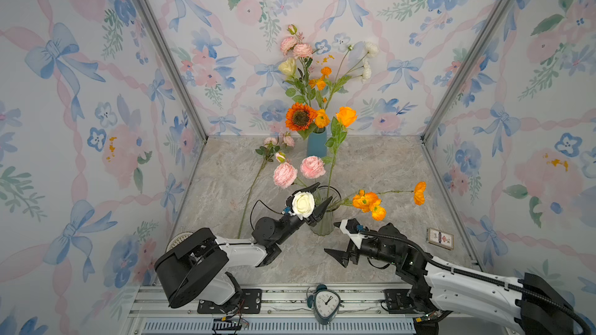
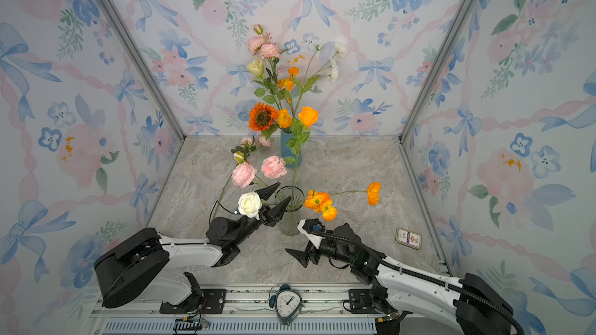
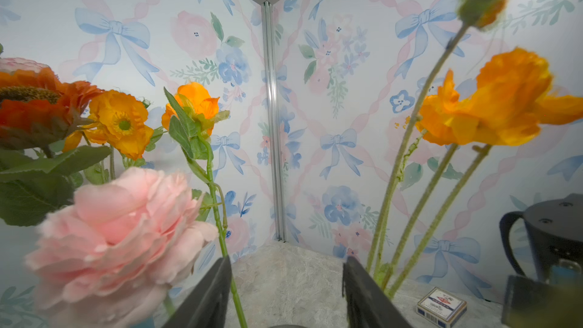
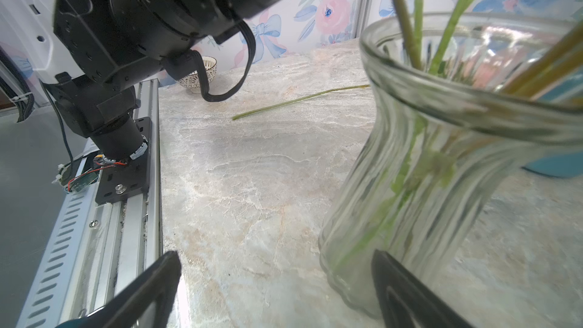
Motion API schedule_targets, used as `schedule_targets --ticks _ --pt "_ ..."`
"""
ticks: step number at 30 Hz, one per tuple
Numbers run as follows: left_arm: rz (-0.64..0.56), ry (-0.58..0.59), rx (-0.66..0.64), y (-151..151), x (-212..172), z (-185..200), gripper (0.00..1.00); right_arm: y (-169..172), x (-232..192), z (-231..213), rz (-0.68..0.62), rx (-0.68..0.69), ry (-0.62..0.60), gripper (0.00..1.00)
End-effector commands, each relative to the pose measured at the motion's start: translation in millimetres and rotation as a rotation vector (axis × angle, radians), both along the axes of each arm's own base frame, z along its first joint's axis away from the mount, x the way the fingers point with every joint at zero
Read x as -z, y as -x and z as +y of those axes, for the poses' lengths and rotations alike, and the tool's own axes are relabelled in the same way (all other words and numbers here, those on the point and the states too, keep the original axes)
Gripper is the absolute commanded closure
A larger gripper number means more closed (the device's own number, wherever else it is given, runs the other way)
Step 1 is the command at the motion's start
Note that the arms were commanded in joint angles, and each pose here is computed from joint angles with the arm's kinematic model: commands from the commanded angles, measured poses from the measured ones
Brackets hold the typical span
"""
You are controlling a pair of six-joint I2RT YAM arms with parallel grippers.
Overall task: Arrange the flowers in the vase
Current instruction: 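Lower the white rose stem into the glass vase and open the left gripper, then withdraw the left gripper to the pink rose spray on the table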
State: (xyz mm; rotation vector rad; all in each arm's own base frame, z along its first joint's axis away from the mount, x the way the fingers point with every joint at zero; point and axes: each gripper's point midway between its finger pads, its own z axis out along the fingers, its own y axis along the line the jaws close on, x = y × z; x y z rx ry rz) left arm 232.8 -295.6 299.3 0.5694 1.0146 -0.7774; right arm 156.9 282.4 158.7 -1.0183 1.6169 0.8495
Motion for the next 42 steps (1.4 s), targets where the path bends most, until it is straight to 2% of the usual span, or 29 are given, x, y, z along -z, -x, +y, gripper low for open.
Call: schedule_targets --ticks 1,19,24,29,32,35,39,41,42 --pt "0.019 -0.018 0.014 5.6 0.7 2.8 0.03 -1.7 -7.8 1.2 -0.007 -0.002 -0.028 0.03" --pt "0.091 -0.202 0.012 29.5 29.8 39.2 0.02 -2.7 -7.0 0.1 -0.01 0.005 -0.022 0.03" --pt "0.154 -0.25 -0.115 26.2 39.4 68.9 0.02 -3.4 -8.0 -1.6 -0.013 0.014 -0.027 0.03" --pt "0.229 -0.178 -0.291 14.8 45.3 111.1 0.02 -3.9 -10.0 -3.0 -0.019 0.02 -0.037 0.03" --pt "0.32 -0.152 -0.432 -3.2 59.1 137.5 0.02 -4.6 -11.1 -5.3 -0.024 0.031 -0.041 0.03" --pt "0.473 -0.145 -0.616 -28.2 81.8 170.2 0.04 -5.6 -11.1 -9.1 -0.031 0.048 -0.04 0.03" --pt "0.731 -0.276 -0.818 -61.8 130.2 206.8 0.08 -6.1 -10.8 -11.2 -0.034 0.055 -0.033 0.03" --pt "0.858 -0.34 -0.872 -77.4 152.7 219.7 0.16 -6.1 -11.0 -10.9 -0.033 0.054 -0.033 0.03" --pt "0.91 -0.358 -0.839 -86.8 160.3 217.9 0.22 -6.2 -10.9 -10.8 -0.031 0.054 -0.033 0.03"
